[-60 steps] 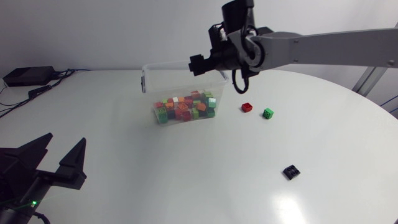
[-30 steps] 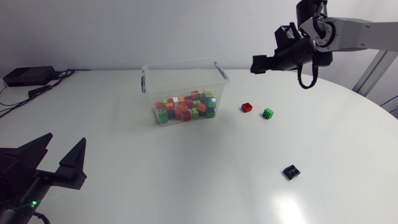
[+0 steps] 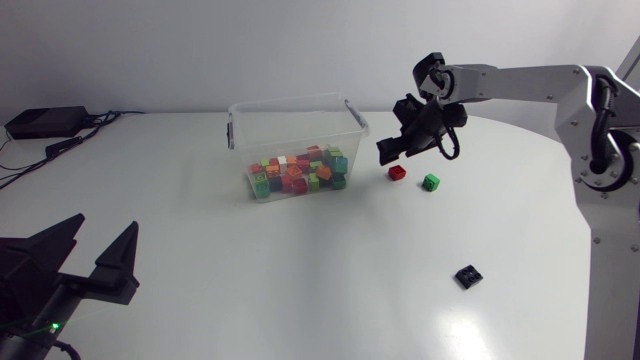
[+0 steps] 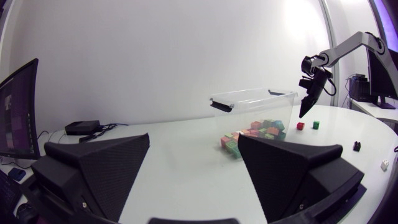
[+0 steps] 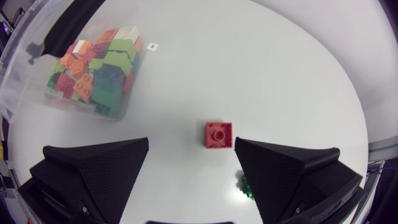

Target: Place the duplo bricks in the container

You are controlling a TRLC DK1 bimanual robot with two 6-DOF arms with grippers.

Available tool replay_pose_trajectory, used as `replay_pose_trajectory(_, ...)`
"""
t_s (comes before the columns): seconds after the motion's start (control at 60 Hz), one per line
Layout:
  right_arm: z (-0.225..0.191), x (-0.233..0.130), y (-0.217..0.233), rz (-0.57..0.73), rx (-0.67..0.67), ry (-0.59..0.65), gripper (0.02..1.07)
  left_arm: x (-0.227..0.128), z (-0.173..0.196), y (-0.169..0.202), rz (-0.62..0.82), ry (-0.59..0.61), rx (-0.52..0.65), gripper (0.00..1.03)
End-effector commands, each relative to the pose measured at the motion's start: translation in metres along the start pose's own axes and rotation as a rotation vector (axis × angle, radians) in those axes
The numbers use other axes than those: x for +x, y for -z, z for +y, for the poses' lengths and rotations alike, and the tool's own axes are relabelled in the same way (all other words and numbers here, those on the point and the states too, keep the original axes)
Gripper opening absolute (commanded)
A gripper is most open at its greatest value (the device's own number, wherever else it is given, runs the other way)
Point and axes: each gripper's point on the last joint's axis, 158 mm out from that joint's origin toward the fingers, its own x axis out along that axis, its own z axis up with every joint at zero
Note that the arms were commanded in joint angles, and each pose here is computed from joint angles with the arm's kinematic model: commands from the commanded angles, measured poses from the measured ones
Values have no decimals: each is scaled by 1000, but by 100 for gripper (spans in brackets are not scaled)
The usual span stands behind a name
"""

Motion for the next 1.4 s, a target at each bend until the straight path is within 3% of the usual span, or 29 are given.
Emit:
replay_pose_trajectory(0.0,-3,21,8,46,-32,11,102,1,0,4,-3,2,9,99)
replay_pose_trajectory(0.35,-33,52,20,90,-32,21,98,1,0,4,-2,0,9,99)
replay_pose_trajectory(0.483,-33,60,24,103,-32,17,91,1,0,4,-3,2,9,99)
replay_pose_trajectory(0.683,-32,71,27,110,-32,13,65,1,0,4,-3,2,9,99)
replay_pose_trajectory(0.867,-27,78,32,120,-38,6,33,1,0,4,-3,2,9,99)
replay_pose_trajectory(0.933,-28,74,29,97,-41,15,30,1,0,4,-3,2,9,99)
replay_pose_trajectory(1.017,-27,49,22,52,-43,31,30,1,0,4,-3,2,11,99)
replay_pose_trajectory(1.183,-16,-36,-1,-78,-35,55,29,1,0,4,-3,2,9,99)
replay_pose_trajectory(1.383,61,-148,-44,-298,-73,5,29,1,0,4,-3,2,9,99)
